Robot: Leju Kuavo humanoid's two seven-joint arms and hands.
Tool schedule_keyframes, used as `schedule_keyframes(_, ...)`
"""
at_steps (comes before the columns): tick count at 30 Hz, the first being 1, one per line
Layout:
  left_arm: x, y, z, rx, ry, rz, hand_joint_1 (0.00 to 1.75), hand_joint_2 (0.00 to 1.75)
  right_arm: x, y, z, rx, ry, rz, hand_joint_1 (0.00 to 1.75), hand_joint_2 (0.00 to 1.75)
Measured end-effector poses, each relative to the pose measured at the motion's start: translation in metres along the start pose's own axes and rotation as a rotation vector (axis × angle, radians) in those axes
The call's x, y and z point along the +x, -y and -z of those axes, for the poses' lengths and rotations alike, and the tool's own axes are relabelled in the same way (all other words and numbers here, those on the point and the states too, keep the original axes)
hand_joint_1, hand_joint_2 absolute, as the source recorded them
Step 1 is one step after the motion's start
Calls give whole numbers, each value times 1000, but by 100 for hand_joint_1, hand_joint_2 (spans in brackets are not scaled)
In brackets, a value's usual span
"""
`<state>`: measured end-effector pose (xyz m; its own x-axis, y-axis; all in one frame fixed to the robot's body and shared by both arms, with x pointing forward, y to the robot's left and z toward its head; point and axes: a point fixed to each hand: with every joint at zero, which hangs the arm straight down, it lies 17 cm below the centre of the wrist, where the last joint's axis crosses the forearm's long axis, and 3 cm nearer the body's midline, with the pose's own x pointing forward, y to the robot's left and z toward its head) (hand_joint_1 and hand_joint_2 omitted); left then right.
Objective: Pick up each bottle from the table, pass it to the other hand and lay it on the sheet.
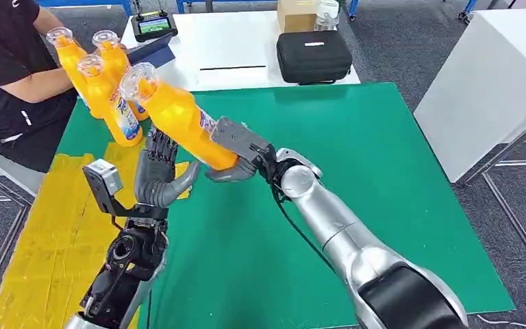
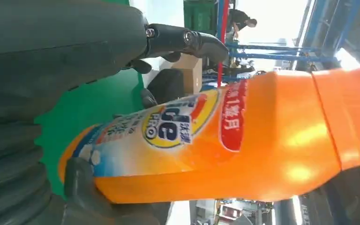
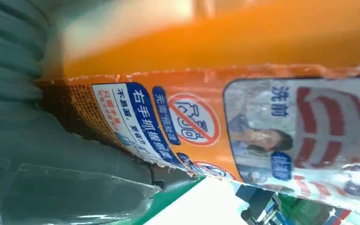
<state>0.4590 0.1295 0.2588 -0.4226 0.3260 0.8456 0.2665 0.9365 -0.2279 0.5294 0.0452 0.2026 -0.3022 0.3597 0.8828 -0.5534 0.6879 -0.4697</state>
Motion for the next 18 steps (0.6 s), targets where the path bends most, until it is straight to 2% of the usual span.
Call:
schedule_keyframes(4, 1, -2, 1, 13, 7, 5, 0, 175, -4, -13, 0, 25, -14, -49, 175, 175)
schedule_keyframes(9, 2, -10, 1, 46, 13, 42, 0, 175, -10, -31, 2, 31, -47, -218, 175, 175)
schedule_keyframes(13, -11, -20, -14, 70, -35, 39, 0, 175, -11, -42, 3, 17, -46, -434, 175, 175)
schedule_keyframes(15, -15, -24, -15, 84, -56, 17, 0, 175, -8, -64, 0, 40, -27, -505, 175, 175)
schedule_keyframes(18, -21, -28, -20, 98, -85, -15, 0, 175, -3, -71, 0, 31, -23, -583, 175, 175)
